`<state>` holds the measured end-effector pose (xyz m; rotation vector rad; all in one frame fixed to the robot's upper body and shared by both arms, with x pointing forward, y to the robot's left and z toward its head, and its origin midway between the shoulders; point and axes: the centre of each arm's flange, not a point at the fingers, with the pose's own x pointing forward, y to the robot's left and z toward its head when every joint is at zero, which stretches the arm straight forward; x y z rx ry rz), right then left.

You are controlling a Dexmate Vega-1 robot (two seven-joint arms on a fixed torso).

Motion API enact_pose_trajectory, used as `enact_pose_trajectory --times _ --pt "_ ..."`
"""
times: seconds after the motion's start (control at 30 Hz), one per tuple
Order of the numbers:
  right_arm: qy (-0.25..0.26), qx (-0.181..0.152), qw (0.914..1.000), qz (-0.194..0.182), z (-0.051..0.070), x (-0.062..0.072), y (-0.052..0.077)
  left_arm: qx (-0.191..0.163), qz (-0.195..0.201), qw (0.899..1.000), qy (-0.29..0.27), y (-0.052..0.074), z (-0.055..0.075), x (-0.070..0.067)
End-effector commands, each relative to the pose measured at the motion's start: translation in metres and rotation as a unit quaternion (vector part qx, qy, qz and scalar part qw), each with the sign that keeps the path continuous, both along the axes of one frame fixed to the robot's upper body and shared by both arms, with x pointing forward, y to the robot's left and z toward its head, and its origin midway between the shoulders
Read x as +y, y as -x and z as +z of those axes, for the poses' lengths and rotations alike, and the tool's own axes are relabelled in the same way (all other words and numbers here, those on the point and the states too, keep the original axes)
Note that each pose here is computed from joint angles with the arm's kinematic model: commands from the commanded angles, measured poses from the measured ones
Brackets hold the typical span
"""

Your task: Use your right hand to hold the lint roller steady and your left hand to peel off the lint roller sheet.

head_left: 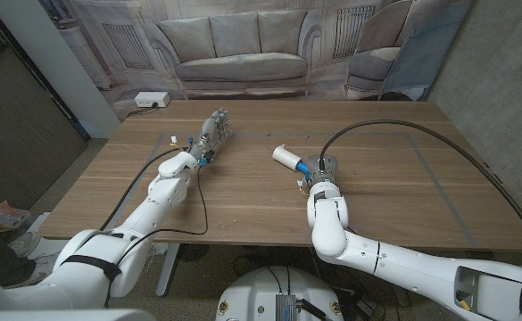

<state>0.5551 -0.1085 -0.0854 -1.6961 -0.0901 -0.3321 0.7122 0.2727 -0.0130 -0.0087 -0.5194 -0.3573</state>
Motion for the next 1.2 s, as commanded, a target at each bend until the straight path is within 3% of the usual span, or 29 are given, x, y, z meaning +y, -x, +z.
enact_pose_trajectory --times 0.03,0.47,0.73,0.9,1.03,1.2 --pt "-0.014 0.031 0.9994 0.002 -0.003 -0.007 -0.012 0.003 0.001 1.0 -0.001 -0.005 0.001 -0.001" --pt "-0.018 0.003 0.9996 0.021 -0.005 -0.013 -0.018 0.007 -0.004 1.0 -0.004 -0.011 0.003 -0.004" --pt "-0.038 -0.087 0.9945 0.044 -0.009 -0.021 -0.01 0.008 -0.004 1.0 -0.006 -0.012 0.003 -0.007" --pt "-0.069 -0.171 0.9814 0.053 -0.016 -0.027 -0.004 0.01 -0.006 1.0 -0.007 -0.012 0.002 -0.009" --pt "-0.075 -0.236 0.9684 0.035 -0.021 -0.027 0.0 0.01 -0.005 1.0 -0.008 -0.012 0.002 -0.01" --pt "-0.092 -0.268 0.9586 0.024 -0.024 -0.029 0.001 0.009 -0.005 1.0 -0.01 -0.011 0.004 -0.011"
